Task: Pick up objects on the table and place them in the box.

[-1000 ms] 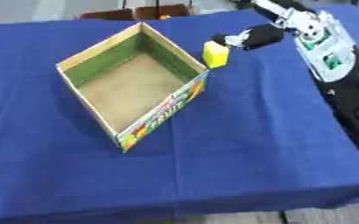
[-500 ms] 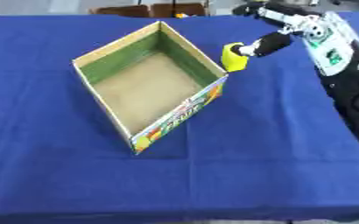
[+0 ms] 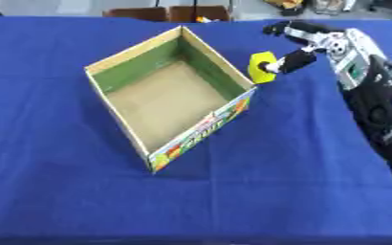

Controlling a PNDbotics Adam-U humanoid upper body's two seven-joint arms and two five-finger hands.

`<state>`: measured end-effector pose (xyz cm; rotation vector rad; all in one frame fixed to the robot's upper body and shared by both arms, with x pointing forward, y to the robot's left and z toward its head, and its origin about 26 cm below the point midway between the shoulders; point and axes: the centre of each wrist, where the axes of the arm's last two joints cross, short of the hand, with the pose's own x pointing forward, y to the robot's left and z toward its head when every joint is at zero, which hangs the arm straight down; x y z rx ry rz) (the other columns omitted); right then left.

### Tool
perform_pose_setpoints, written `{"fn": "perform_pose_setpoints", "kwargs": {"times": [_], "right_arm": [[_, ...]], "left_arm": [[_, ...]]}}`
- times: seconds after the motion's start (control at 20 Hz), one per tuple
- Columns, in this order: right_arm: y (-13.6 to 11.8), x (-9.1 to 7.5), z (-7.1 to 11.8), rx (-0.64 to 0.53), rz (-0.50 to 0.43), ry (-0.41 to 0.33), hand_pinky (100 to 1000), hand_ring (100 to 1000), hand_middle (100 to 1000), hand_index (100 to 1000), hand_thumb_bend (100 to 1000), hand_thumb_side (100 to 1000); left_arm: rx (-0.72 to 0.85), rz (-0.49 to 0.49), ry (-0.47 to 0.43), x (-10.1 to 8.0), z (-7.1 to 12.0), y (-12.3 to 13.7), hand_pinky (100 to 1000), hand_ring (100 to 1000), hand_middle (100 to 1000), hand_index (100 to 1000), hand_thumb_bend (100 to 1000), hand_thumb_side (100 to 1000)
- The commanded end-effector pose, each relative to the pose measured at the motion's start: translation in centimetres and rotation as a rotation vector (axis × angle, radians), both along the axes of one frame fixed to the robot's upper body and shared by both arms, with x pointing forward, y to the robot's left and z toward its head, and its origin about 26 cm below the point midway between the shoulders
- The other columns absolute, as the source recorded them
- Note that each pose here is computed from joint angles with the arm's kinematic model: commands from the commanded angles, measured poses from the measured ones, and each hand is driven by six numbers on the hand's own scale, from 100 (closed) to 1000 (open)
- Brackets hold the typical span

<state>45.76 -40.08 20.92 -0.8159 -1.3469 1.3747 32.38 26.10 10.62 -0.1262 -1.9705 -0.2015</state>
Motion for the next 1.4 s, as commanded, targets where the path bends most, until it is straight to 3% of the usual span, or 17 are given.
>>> {"fn": "perform_pose_setpoints", "kwargs": {"times": [0.05, 0.5, 1.15, 1.25, 1.4], "right_arm": [[-1.0, 0.1, 1.2, -0.022, -0.04, -0.034, 943, 964, 937, 1000, 335, 425], [-1.9, 0.2, 0.2, -0.018, -0.094, -0.025, 943, 963, 935, 1000, 305, 435], [-1.7, 0.3, -0.7, 0.003, -0.09, -0.013, 940, 953, 921, 1000, 260, 449], [-1.5, 0.4, -0.7, 0.005, -0.082, -0.015, 926, 920, 887, 1000, 246, 441], [-1.4, 0.4, -0.7, 0.01, -0.076, -0.034, 866, 791, 768, 943, 203, 414]], "left_arm": [[0.013, -0.009, -0.037, 0.0, 1.1, 0.0, 723, 505, 587, 740, 735, 938], [0.011, -0.011, -0.04, 0.1, 1.2, -0.1, 724, 505, 587, 740, 735, 939], [0.005, -0.015, -0.041, 0.1, 1.2, -0.2, 725, 504, 586, 740, 733, 941], [0.004, -0.016, -0.041, 0.1, 1.2, -0.3, 725, 504, 586, 740, 734, 941], [0.003, -0.015, -0.041, 0.1, 1.1, -0.2, 725, 504, 586, 740, 733, 941]]}}
